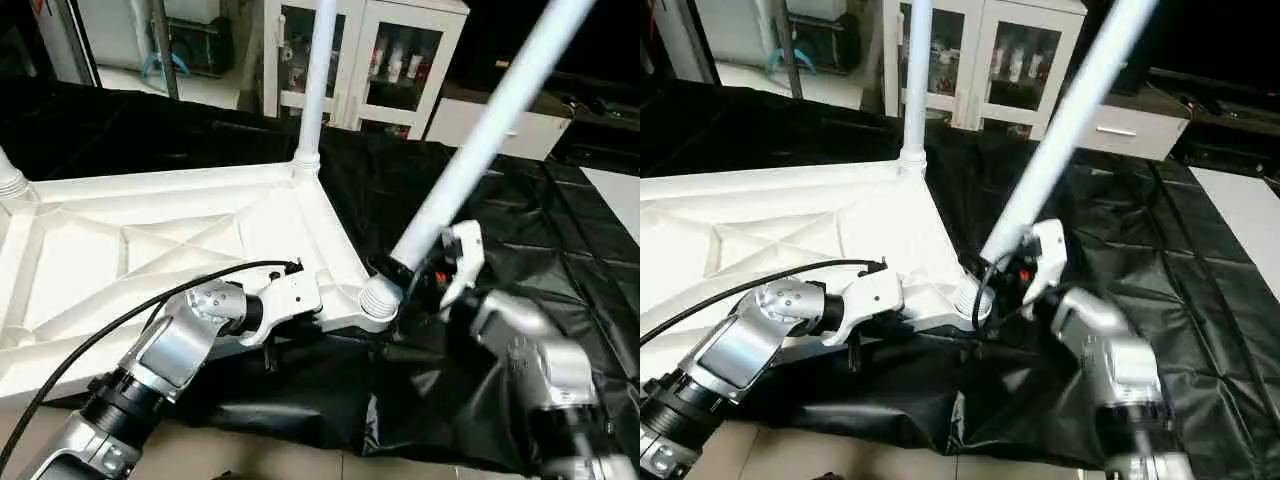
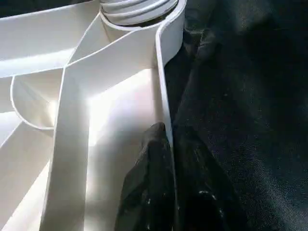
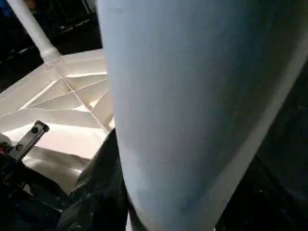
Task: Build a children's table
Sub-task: Insert table leg to table base
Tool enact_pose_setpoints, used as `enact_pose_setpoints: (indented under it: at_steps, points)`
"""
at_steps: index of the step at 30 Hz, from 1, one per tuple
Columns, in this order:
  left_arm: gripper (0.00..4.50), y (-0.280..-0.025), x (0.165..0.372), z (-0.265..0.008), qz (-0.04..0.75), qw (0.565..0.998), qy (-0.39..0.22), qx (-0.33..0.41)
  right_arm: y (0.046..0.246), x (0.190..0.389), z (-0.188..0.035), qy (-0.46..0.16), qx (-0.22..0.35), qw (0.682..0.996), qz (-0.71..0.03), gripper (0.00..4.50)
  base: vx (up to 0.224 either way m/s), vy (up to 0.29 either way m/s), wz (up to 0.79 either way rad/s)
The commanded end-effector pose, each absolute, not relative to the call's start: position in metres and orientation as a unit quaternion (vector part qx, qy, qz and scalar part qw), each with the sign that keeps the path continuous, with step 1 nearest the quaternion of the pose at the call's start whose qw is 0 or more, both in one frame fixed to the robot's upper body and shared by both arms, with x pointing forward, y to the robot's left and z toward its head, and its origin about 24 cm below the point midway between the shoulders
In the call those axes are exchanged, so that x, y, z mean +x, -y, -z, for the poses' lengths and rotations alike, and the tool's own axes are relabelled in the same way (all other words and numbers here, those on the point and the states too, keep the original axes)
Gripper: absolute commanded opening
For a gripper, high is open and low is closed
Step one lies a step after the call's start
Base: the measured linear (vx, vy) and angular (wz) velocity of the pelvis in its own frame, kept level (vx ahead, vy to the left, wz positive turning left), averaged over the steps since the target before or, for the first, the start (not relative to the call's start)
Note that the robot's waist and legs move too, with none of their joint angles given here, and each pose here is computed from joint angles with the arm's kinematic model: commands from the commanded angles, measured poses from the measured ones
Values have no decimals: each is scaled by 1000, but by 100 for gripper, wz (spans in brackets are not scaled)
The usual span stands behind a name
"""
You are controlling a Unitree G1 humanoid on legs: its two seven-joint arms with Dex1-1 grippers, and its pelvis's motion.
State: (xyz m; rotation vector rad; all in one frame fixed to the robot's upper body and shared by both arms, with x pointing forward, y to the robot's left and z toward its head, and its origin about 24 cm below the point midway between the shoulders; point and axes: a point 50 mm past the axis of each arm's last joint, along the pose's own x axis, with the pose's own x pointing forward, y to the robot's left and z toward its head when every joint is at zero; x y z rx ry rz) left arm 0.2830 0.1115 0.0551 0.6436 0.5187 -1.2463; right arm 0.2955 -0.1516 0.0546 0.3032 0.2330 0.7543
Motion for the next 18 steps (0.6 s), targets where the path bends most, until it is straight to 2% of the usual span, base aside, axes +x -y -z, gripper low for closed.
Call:
enact_pose_setpoints:
  at_steps: [1,10,12,18]
  points:
    - [0,-111,277,-39,579,709,-269,299,154,290,-42,-146,141,911,-358,184,0,0,0]
    - [0,-112,277,-39,576,711,-270,300,150,275,-33,-135,129,915,-359,184,0,0,0]
    - [0,-113,278,-40,576,711,-270,301,148,270,-29,-144,97,912,-372,184,0,0,0]
    - [0,-114,279,-40,574,710,-272,303,145,265,-29,-152,65,903,-397,184,0,0,0]
